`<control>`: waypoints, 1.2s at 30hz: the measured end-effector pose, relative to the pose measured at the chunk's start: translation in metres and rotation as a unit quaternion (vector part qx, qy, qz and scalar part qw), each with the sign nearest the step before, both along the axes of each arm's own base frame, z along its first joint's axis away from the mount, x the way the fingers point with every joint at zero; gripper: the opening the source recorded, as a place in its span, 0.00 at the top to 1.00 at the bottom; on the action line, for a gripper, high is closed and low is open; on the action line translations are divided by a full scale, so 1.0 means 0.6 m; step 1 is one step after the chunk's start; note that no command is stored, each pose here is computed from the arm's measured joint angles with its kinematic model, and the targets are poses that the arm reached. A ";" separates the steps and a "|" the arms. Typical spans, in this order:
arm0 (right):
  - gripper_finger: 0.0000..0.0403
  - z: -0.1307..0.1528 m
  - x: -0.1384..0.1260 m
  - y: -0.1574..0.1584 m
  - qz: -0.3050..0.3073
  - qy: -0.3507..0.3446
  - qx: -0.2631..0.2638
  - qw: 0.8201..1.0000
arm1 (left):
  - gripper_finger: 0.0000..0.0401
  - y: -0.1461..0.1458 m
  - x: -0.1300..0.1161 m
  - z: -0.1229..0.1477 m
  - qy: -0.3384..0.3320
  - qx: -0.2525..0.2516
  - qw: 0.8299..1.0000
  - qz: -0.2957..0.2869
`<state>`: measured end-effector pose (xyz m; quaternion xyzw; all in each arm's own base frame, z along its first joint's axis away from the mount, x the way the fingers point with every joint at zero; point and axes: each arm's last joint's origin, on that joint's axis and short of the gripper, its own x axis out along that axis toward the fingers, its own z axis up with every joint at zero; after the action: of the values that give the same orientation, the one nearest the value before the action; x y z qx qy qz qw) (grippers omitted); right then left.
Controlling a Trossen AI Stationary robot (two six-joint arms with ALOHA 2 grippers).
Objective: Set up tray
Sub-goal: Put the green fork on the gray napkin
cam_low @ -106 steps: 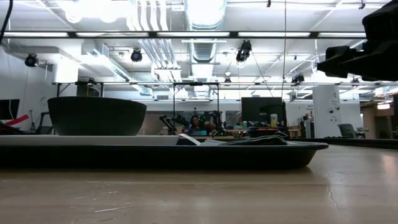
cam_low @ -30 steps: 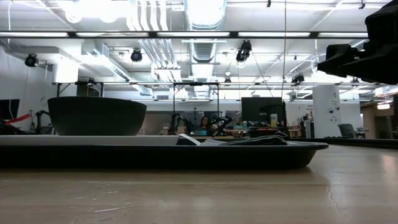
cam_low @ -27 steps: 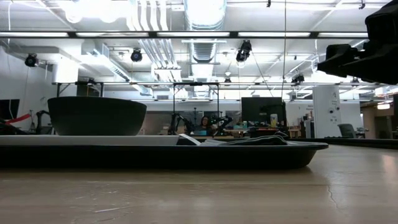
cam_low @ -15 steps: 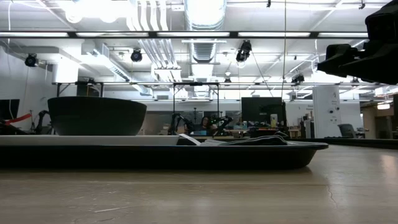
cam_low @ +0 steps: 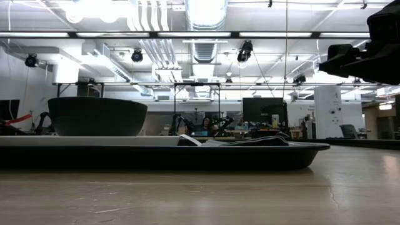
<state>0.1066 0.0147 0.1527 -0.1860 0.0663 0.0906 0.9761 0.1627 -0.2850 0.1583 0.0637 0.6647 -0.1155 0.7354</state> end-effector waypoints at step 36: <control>0.44 0.000 0.000 0.000 0.000 0.000 -0.001 1.000 | 0.99 0.003 -0.004 0.003 0.023 -0.023 0.999 -0.027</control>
<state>0.1066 0.0147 0.1528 -0.1868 0.0660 0.0906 0.9760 0.1605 -0.2835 0.1602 0.0621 0.6768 -0.1521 0.7176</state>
